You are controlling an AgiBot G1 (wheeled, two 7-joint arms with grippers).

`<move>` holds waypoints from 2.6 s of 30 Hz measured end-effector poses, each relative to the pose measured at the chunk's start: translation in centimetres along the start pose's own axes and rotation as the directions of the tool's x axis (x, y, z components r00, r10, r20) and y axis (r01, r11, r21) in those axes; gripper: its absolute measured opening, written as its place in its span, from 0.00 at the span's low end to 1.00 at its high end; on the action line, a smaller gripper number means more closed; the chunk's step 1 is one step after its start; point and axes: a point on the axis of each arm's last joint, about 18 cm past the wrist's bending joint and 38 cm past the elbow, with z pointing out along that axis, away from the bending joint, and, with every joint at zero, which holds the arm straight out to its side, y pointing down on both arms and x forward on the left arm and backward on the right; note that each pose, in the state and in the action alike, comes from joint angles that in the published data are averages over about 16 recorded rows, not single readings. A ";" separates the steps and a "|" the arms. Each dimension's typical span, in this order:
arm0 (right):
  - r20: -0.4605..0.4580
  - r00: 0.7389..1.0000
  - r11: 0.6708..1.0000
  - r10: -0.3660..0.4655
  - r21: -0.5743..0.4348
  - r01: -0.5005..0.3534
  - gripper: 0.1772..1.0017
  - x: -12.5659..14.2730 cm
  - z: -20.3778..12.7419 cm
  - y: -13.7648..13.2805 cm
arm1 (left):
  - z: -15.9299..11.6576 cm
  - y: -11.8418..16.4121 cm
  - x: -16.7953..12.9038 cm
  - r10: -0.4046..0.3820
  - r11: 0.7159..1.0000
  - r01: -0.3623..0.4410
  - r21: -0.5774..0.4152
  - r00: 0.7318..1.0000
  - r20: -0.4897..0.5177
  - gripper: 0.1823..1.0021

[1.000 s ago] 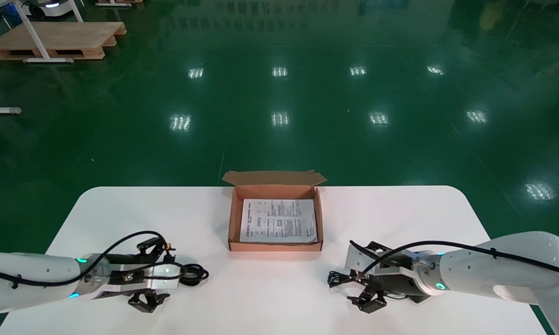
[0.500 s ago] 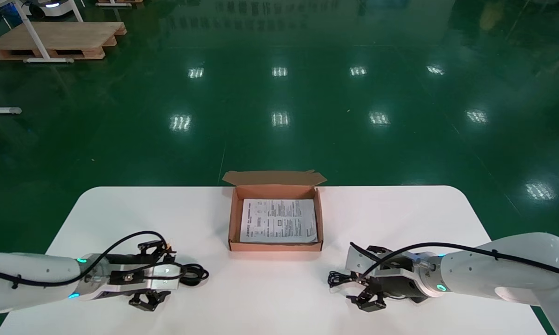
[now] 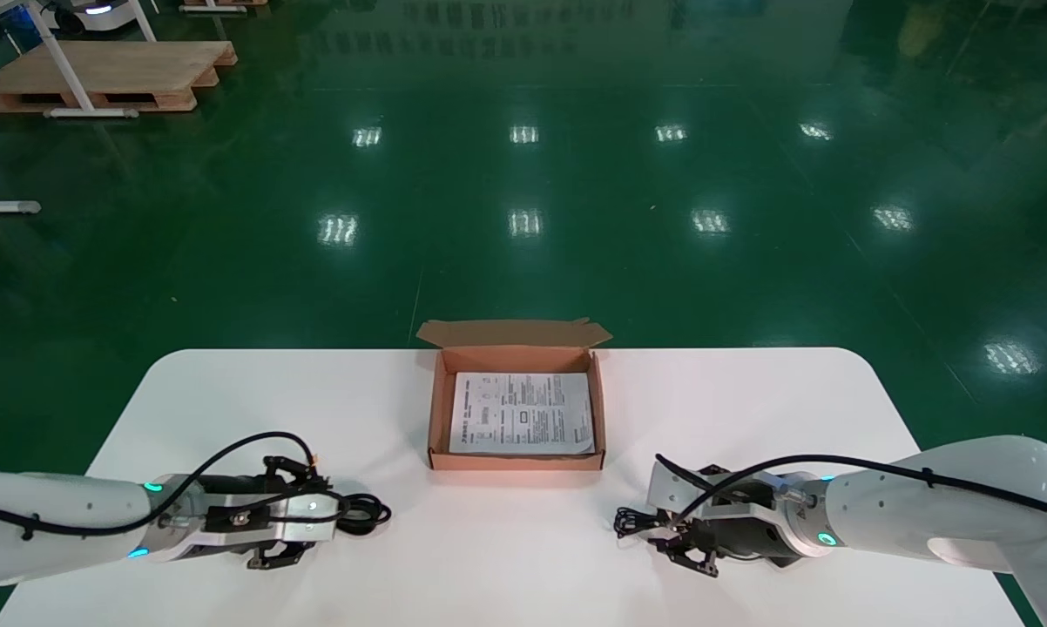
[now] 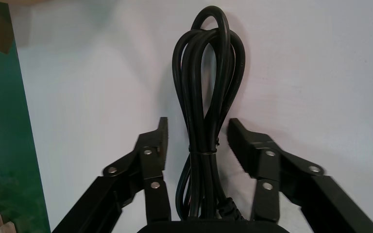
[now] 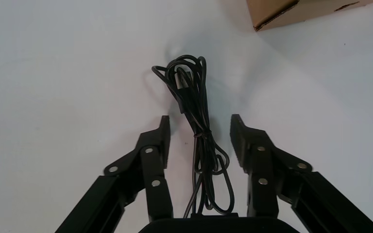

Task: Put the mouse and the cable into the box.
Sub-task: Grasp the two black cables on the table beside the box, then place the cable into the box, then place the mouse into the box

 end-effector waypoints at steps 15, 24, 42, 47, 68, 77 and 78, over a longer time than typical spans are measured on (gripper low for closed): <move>0.001 1.000 1.000 0.000 0.000 0.000 0.15 0.0 0.0 0.0 | 0.0 0.0 0.0 0.000 1.000 0.000 0.000 1.000 0.000 0.18; -0.012 1.000 1.000 0.009 0.005 -0.009 0.08 0.4 -0.4 0.0 | -0.2 0.1 -0.4 -0.001 1.000 0.001 -0.002 1.000 0.012 0.12; -0.410 0.897 0.981 0.167 0.156 -0.111 0.07 14.5 -13.7 -1.0 | -3.4 -7.7 -10.8 -0.066 0.970 0.014 0.242 0.976 0.207 0.11; -0.510 0.843 0.978 0.173 0.188 -0.087 0.07 17.9 -18.0 -2.2 | -3.1 -12.3 -12.6 -0.096 0.933 0.008 0.360 0.969 0.226 0.11; -0.554 0.815 0.977 0.171 0.203 -0.067 0.07 19.5 -20.2 -3.2 | 0.1 -17.5 -11.8 0.042 0.923 -0.170 0.346 0.936 0.348 0.10; -0.554 0.815 0.977 0.171 0.203 -0.067 0.06 19.5 -20.2 -3.2 | 3.8 -20.0 -8.7 0.251 0.902 -0.378 0.207 0.850 0.463 0.10; -0.554 0.815 0.977 0.171 0.203 -0.067 0.06 19.5 -20.2 -3.2 | 4.1 -20.0 -8.4 0.266 0.899 -0.392 0.196 0.843 0.467 0.10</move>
